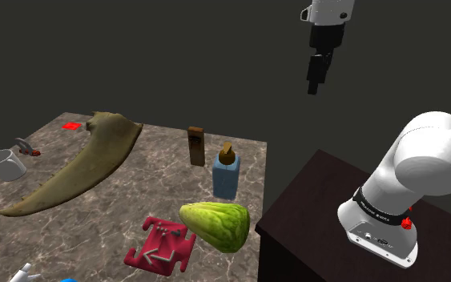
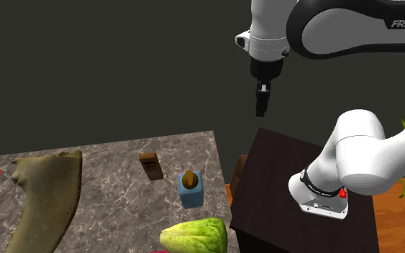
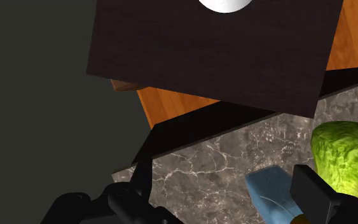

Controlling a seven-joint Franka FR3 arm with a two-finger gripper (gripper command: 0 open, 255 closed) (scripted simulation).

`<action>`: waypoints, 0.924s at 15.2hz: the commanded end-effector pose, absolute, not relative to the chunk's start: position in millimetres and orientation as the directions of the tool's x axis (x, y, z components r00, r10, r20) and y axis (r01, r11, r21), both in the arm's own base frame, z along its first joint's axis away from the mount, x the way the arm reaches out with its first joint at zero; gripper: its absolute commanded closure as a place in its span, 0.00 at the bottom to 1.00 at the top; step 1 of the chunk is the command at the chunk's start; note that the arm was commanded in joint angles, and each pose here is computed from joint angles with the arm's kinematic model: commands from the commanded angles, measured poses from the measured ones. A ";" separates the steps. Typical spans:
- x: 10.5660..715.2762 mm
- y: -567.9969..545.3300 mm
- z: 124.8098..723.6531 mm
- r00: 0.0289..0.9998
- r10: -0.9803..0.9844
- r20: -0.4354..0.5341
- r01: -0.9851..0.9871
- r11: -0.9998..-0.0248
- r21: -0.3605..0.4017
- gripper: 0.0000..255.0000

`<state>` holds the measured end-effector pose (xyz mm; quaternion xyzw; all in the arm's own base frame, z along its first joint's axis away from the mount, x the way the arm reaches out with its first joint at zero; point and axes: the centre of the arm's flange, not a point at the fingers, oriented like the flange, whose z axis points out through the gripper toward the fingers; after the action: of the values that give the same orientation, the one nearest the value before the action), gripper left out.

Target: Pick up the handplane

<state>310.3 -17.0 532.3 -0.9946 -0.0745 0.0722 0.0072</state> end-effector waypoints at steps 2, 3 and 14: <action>318.2 -11.6 524.7 0.979 0.153 -0.134 0.151 -0.988 -0.025 0.00; 326.1 -6.3 517.1 0.980 0.156 -0.126 0.154 -0.988 -0.025 0.00; 416.3 55.2 439.0 0.980 0.194 -0.034 0.193 -0.981 -0.020 0.00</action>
<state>404.3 50.1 446.2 -0.9951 -0.0956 0.0232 0.0080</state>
